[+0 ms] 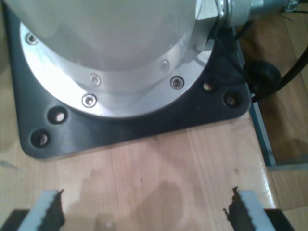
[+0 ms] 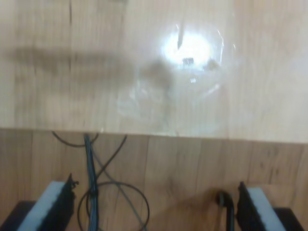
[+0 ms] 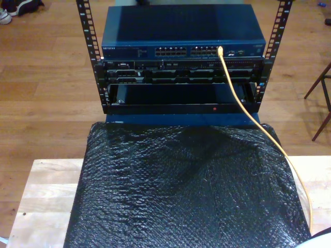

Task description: Grab the cable and plug it in

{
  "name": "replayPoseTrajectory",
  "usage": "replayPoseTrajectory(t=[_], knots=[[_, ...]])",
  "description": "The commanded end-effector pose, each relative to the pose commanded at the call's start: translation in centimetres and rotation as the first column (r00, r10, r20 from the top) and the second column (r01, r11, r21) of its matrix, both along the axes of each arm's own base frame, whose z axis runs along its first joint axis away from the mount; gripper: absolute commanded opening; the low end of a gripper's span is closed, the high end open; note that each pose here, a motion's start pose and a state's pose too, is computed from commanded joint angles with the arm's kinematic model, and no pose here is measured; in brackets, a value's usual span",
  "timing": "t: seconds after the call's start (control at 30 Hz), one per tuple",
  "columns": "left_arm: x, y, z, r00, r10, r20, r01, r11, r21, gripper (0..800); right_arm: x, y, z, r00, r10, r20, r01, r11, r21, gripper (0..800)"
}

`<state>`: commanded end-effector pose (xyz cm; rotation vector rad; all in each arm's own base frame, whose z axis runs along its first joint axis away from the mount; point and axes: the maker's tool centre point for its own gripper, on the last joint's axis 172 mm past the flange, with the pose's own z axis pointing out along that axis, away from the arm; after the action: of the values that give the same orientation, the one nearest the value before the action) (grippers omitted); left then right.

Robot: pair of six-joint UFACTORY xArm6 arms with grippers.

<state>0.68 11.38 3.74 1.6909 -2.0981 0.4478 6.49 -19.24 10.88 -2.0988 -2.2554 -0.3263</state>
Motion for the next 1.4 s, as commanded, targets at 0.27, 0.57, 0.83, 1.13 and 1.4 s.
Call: replayPoseTrajectory(t=[0.27,0.57,0.83,1.13,1.4], knots=[[0.0,0.0,0.0,1.000,0.000,0.000,0.000,1.000,0.000,798,-1.7,1.1,-2.0,1.000,-0.006,0.012,0.006,1.000,0.021,798],[0.0,0.0,0.0,1.000,0.000,0.000,0.000,1.000,0.000,799,-2.1,2.1,-4.2,1.000,-0.007,0.004,0.007,1.000,0.020,799],[0.0,0.0,0.0,1.000,0.000,0.000,0.000,1.000,0.000,799,-2.6,2.6,-6.3,1.000,-0.015,-0.002,0.015,1.000,0.006,799],[0.0,0.0,0.0,1.000,0.000,0.000,0.000,1.000,0.000,799,-3.3,4.1,-8.3,0.999,-0.033,-0.002,0.033,0.998,0.046,799],[0.0,0.0,0.0,1.000,0.000,0.000,0.000,1.000,0.000,799,-3.5,4.1,-8.4,0.999,-0.041,-0.001,0.041,0.998,0.042,800]])
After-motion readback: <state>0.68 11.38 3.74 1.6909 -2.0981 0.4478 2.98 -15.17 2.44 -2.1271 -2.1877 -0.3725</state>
